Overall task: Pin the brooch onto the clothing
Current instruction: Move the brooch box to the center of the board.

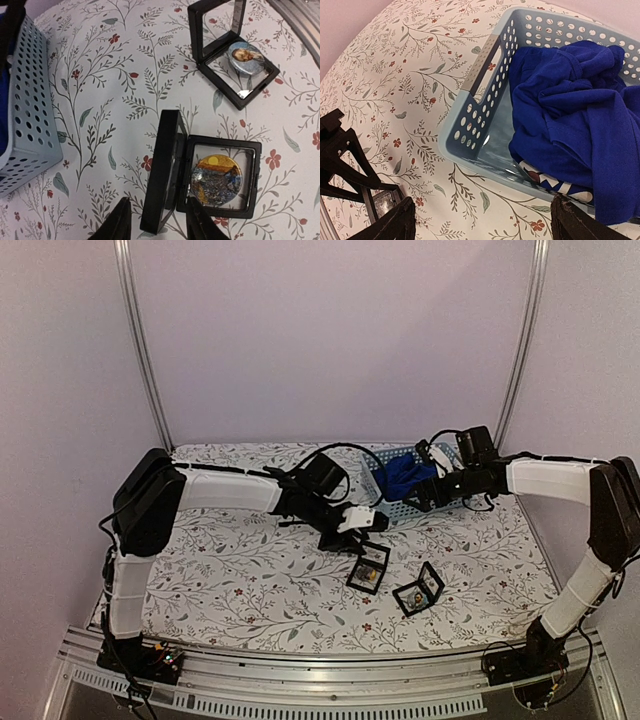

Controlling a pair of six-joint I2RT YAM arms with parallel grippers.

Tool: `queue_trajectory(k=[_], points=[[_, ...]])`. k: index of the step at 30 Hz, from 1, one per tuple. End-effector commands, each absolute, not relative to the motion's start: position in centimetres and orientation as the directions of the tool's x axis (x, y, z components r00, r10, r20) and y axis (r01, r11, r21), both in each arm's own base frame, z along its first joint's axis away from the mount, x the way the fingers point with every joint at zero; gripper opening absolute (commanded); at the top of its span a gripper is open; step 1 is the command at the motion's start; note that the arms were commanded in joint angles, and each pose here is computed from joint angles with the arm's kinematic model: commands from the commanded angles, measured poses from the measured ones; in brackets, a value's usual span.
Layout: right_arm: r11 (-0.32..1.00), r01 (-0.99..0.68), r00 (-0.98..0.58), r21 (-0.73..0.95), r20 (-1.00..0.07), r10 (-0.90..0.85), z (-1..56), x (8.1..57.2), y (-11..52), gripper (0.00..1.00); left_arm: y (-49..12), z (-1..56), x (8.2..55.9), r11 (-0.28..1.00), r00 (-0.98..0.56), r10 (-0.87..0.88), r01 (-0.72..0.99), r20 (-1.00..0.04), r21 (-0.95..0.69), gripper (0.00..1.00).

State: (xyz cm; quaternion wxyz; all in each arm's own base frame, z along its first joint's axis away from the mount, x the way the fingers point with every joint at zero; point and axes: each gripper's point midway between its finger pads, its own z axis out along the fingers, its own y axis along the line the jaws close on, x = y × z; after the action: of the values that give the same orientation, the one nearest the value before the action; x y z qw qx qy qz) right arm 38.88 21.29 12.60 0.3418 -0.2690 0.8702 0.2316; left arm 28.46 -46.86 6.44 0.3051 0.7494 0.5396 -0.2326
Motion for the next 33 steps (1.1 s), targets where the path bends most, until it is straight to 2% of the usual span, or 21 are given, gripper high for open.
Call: queue_trajectory(k=[1, 11, 16, 21, 28, 33], points=[[0.728, -0.654, -0.579, 0.205, -0.755, -0.307, 14.1, 38.7, 21.7, 0.92, -47.8, 6.8, 28.9, -0.203, 0.305, 0.665, 0.952, -0.681, 0.229, 0.35], [0.726, -0.656, -0.58, 0.209, -0.754, -0.307, 13.8, 38.5, 21.7, 0.92, -47.5, 7.0, 29.1, -0.177, 0.295, 0.67, 0.955, -0.681, 0.24, 0.18], [0.728, -0.653, -0.581, 0.208, -0.755, -0.304, 13.7, 38.3, 21.6, 0.92, -47.0, 7.1, 29.2, -0.161, 0.288, 0.688, 0.955, -0.666, 0.248, 0.01], [0.731, -0.649, -0.581, 0.208, -0.757, -0.3, 13.8, 38.3, 21.5, 0.92, -45.8, 7.3, 29.6, -0.097, 0.231, 0.724, 0.967, -0.65, 0.236, 0.0], [0.727, -0.653, -0.575, 0.212, -0.764, -0.294, 14.0, 38.3, 21.6, 0.92, -41.2, 7.4, 33.3, 0.19, -0.05, 0.783, 0.968, -0.619, 0.162, 0.0], [0.722, -0.657, -0.573, 0.219, -0.767, -0.289, 14.0, 38.4, 21.9, 0.92, -35.7, 7.2, 36.3, 0.427, -0.278, 0.743, 0.898, -0.61, 0.111, 0.0]])
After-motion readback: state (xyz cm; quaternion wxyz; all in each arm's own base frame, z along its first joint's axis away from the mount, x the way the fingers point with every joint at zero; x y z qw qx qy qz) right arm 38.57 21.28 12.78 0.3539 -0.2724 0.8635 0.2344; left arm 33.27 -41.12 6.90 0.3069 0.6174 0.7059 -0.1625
